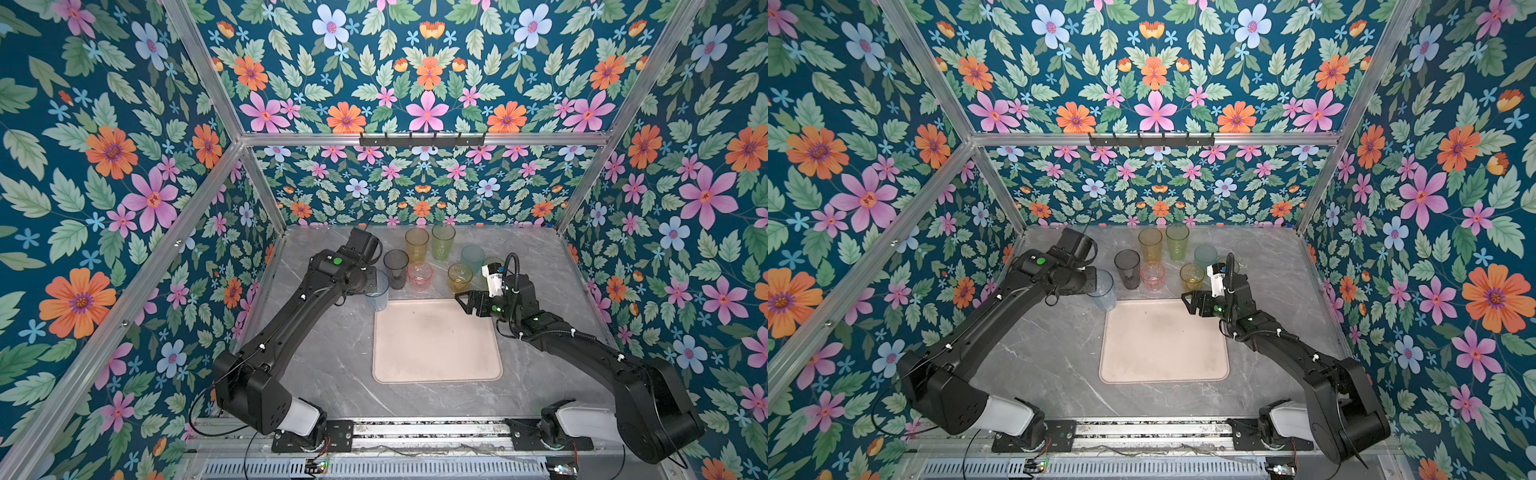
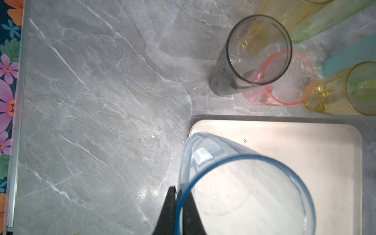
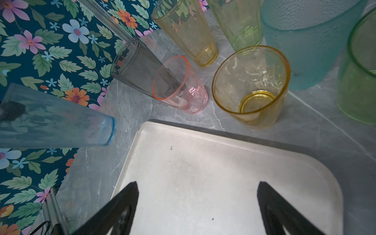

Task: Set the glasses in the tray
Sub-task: 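Carry the blue glass over the tray and lower it with the left gripper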

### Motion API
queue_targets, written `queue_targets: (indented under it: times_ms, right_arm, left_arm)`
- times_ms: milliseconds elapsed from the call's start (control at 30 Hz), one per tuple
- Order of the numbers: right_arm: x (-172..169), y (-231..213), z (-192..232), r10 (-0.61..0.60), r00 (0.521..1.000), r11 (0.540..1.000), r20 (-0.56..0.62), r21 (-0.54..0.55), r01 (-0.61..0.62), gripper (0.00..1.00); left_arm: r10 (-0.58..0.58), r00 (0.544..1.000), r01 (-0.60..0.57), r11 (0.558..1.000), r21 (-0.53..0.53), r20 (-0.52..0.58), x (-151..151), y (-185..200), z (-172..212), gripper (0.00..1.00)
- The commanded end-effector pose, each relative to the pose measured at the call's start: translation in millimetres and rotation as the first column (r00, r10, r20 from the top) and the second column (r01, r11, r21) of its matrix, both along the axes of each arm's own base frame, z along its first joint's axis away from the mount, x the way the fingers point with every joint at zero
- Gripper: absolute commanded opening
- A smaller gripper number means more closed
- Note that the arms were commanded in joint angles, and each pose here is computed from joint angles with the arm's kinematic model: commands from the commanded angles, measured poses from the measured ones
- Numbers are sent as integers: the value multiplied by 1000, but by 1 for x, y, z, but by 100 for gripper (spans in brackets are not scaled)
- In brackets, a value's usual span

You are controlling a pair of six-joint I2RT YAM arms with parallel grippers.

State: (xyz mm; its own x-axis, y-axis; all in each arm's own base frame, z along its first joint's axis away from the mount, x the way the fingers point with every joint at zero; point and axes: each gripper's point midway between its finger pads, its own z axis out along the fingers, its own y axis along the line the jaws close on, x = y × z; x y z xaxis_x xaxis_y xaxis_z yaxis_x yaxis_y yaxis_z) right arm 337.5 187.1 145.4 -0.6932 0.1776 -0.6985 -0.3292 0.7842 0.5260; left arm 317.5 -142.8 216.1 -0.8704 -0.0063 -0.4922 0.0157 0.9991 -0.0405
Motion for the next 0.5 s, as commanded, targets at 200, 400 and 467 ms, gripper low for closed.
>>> queue_targets:
  times_ms: [200, 400, 467]
  right_arm:
    - [2, 3, 8, 9, 1000, 1000, 30, 19, -10, 92]
    - [2, 4, 9, 12, 999, 1000, 30, 25, -13, 92]
    - [2, 4, 10, 13, 999, 1000, 32, 25, -13, 92]
  left_arm:
    - [-16, 1000, 15, 999, -41, -9, -11, -27, -18, 0]
    - [-31, 999, 30, 998, -48, -20, -9, -38, -29, 0]
    - [-38, 999, 37, 998, -52, -23, -8, -40, -32, 0]
